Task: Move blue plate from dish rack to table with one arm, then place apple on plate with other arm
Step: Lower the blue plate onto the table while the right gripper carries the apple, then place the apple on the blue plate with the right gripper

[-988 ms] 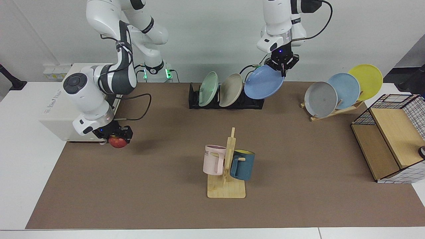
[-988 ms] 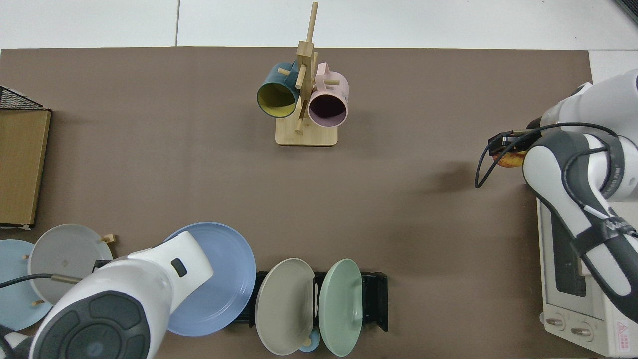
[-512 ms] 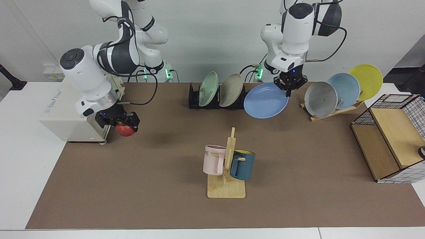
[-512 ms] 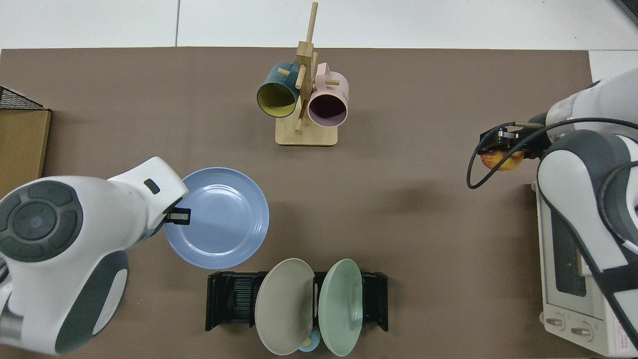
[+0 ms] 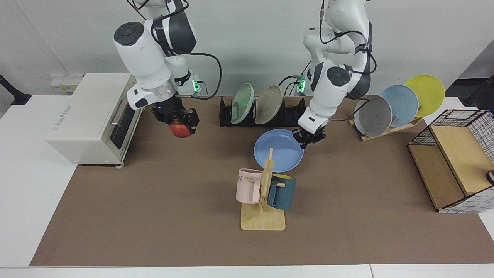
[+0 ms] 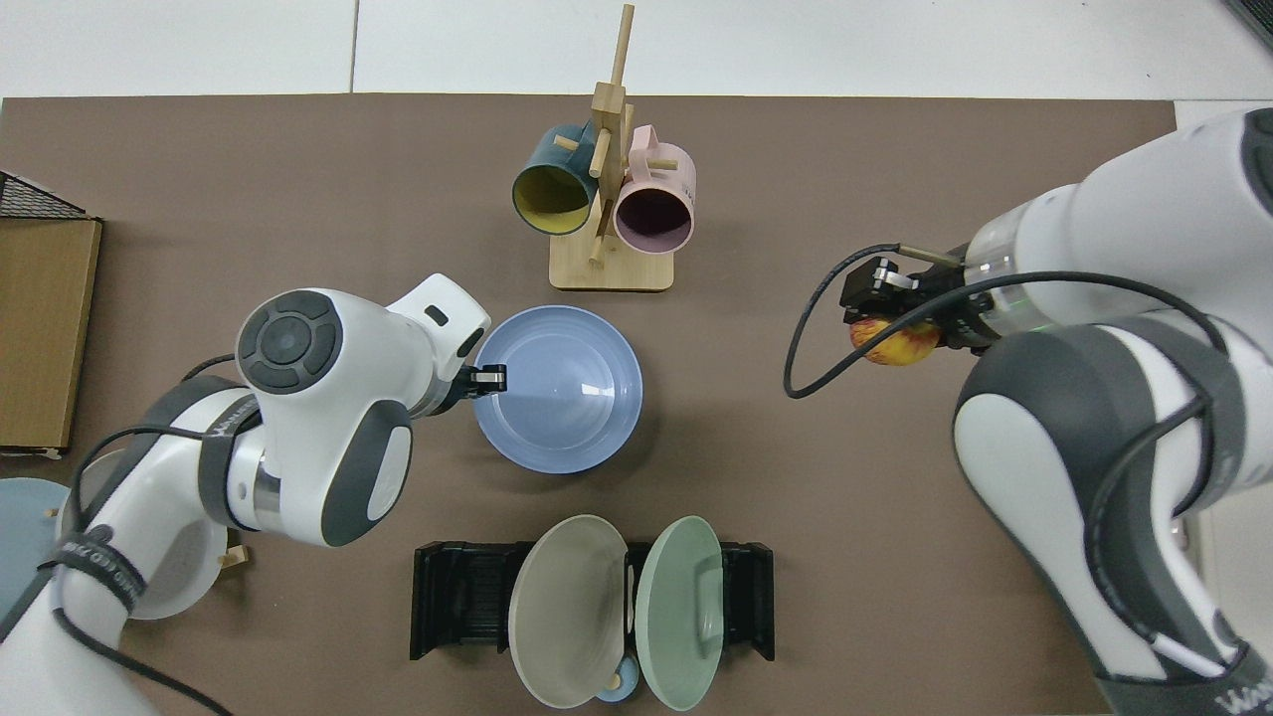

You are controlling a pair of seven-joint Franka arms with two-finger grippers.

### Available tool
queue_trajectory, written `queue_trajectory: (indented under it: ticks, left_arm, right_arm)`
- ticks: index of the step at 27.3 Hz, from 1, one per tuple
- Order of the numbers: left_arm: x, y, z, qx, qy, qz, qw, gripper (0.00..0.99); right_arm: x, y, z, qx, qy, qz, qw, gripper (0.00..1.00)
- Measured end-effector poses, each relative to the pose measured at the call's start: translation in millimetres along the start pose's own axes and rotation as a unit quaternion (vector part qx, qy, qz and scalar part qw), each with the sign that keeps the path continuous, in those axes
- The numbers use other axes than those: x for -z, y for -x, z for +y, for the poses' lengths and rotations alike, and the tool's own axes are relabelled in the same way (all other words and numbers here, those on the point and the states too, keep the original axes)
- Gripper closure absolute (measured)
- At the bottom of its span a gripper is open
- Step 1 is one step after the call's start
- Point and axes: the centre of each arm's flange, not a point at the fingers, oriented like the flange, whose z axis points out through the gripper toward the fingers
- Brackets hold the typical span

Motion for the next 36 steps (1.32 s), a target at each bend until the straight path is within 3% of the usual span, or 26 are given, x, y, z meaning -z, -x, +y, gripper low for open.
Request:
queue_trajectory:
  ticks: [8,14,18,21,28,36]
  left_arm:
    - [-40.3,10.9,20.3,-0.01,0.044,-0.018,0.999,0.965]
    - [-46.4,17.0,25.3,-0.013,0.046,-0.016,0.999,0.903]
    - [-43.2,15.1,24.6,-0.015,0.047,-0.012,0.999,0.612]
    - [-37.2,11.2,23.1,-0.028,0.04,-0.003,0.999,0.48]
    - [-4.5,-10.9,2.9,-0.089,-0.039,0.016,0.995,0.035]
    - [87.2,-40.5,-50.5,-0.163,-0.09,-0.004,0.983,0.0]
  right_arm:
    - [-4.6,40.4,-63.0,-0.02,-0.036,-0.002,0.999,0.26]
    - [-44.9,55.2,-94.3,-0.021,-0.04,-0.002,0.999,0.26]
    - [-83.7,62.1,-102.4,-0.015,-0.034,-0.008,0.999,0.26]
    - [-108.1,73.2,-110.8,-0.006,-0.031,-0.012,0.999,0.26]
    - [-163.0,104.1,-140.2,0.014,-0.024,-0.023,0.999,0.26]
    - [-232.0,123.0,-160.7,0.032,-0.014,-0.032,0.999,0.26]
